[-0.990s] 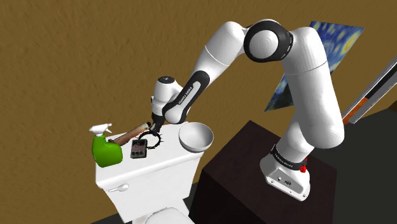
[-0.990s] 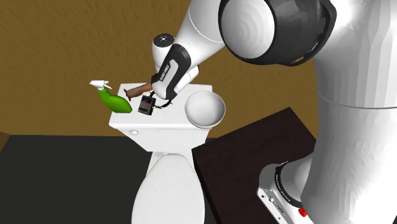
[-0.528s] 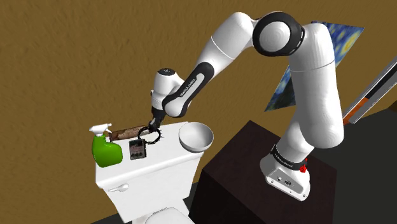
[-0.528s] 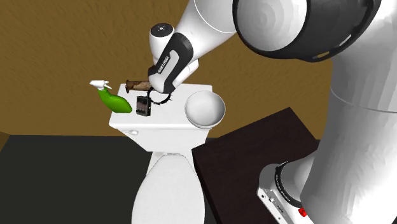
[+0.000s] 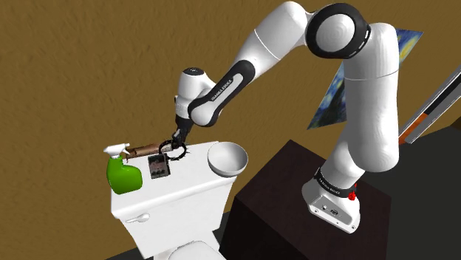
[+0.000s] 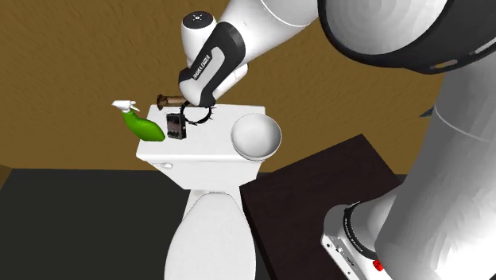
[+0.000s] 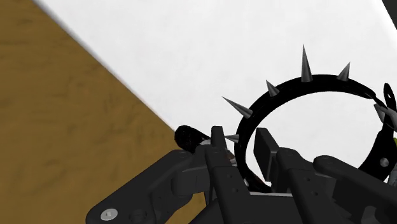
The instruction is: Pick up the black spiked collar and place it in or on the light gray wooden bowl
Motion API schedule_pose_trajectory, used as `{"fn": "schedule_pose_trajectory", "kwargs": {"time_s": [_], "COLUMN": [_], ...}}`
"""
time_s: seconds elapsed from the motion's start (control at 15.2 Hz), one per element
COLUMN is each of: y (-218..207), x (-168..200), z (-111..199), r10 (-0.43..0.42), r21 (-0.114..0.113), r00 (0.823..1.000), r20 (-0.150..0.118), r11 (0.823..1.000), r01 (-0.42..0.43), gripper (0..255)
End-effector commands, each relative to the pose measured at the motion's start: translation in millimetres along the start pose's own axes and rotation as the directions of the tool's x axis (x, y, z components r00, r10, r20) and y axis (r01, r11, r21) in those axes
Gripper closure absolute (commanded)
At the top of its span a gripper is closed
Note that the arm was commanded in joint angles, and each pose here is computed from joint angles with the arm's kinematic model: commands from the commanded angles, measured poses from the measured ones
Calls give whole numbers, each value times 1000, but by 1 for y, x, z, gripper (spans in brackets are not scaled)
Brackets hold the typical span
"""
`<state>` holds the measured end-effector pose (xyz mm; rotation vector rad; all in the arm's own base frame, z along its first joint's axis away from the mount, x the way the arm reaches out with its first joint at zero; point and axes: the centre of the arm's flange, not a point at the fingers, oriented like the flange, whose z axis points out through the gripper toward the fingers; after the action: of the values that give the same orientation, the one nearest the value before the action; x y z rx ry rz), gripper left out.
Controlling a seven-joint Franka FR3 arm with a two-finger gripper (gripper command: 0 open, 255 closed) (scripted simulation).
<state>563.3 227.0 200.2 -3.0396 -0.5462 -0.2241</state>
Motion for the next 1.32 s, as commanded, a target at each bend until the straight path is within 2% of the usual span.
{"fn": "schedule_pose_trajectory", "kwargs": {"time_s": [0.0, 0.73, 1.25], "y": [0, -1, 40], "x": [1, 9, -85], "z": [-11, -65, -87], "r10": [0, 0, 0], "r21": [0, 0, 0], "r00": [1000, 1000, 1000], "r20": [0, 0, 0], "r11": [1000, 1000, 1000], "r01": [0, 0, 0], "gripper": [255, 255, 255]}}
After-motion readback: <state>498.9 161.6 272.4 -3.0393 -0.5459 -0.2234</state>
